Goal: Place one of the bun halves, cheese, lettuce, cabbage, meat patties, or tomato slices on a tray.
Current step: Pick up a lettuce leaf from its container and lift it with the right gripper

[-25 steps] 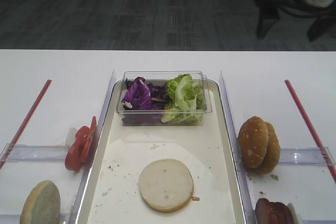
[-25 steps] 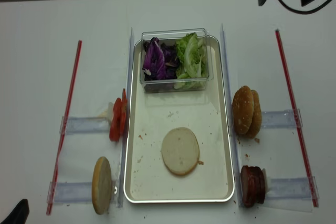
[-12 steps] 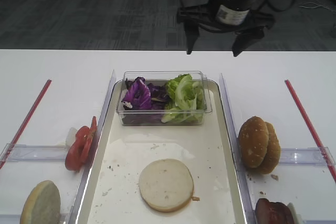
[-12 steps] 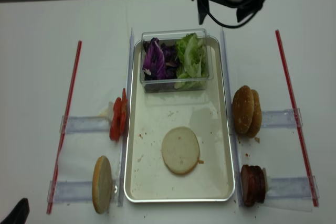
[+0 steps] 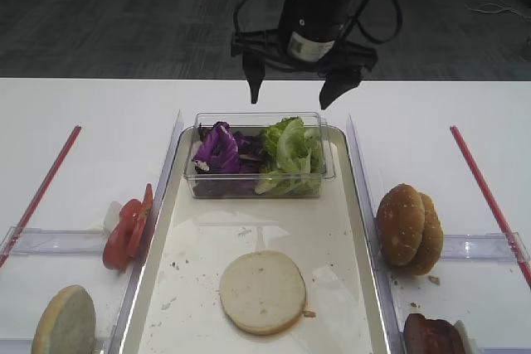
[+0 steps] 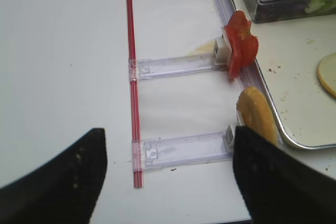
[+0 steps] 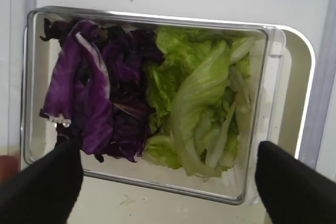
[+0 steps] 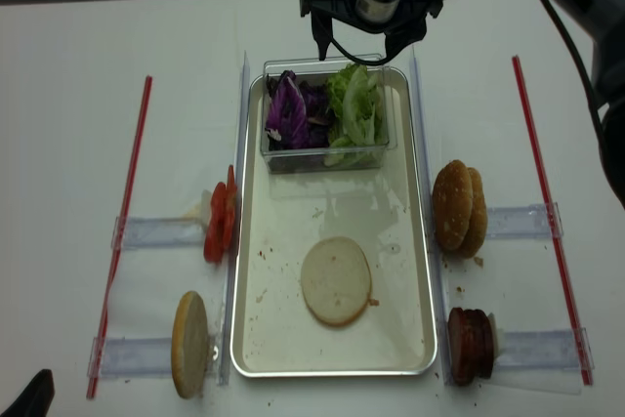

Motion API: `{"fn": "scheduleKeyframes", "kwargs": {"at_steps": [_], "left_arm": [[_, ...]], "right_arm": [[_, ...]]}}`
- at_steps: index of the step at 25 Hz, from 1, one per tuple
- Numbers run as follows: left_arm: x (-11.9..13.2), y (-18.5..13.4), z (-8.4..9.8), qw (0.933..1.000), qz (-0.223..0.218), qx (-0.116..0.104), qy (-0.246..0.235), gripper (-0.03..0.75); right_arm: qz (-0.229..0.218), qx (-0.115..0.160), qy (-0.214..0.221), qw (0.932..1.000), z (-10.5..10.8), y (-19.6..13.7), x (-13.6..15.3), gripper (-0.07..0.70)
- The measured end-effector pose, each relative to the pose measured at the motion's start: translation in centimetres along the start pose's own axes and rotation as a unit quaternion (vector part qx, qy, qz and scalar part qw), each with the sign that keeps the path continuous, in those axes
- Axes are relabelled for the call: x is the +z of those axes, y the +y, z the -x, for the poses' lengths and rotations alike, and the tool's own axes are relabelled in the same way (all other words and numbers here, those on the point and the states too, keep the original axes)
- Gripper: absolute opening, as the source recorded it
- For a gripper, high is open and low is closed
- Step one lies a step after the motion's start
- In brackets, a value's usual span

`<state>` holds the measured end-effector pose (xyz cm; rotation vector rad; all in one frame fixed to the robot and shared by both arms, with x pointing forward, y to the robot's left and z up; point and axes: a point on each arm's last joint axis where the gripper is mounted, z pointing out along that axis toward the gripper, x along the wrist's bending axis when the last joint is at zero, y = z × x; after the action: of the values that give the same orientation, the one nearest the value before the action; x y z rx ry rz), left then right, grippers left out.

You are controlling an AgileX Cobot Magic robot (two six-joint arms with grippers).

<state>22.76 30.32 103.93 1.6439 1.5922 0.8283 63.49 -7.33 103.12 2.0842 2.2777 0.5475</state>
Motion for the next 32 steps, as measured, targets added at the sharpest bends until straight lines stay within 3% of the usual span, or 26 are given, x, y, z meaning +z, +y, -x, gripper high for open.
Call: {"fn": "scheduleKeyframes", "kwargs": {"at_steps": [7, 17, 32], "left_arm": [[0.0, 0.0, 0.0, 1.0000, 0.000, 0.000, 0.000, 0.504], [0.0, 0.0, 0.0, 1.0000, 0.000, 0.000, 0.000, 0.504], [0.0, 0.0, 0.0, 1.0000, 0.000, 0.000, 0.000, 0.504]], "right_arm": [[-0.027, 0.012, -0.003, 0.9996, -0.1, -0.2, 3.2, 0.650], [-0.031, 0.030, 0.000, 0.9990, 0.1, 0.0, 6.3, 0.650], [-0.033, 0.026, -0.015, 0.9990, 0.5, 0.0, 7.9, 0.647]]}}
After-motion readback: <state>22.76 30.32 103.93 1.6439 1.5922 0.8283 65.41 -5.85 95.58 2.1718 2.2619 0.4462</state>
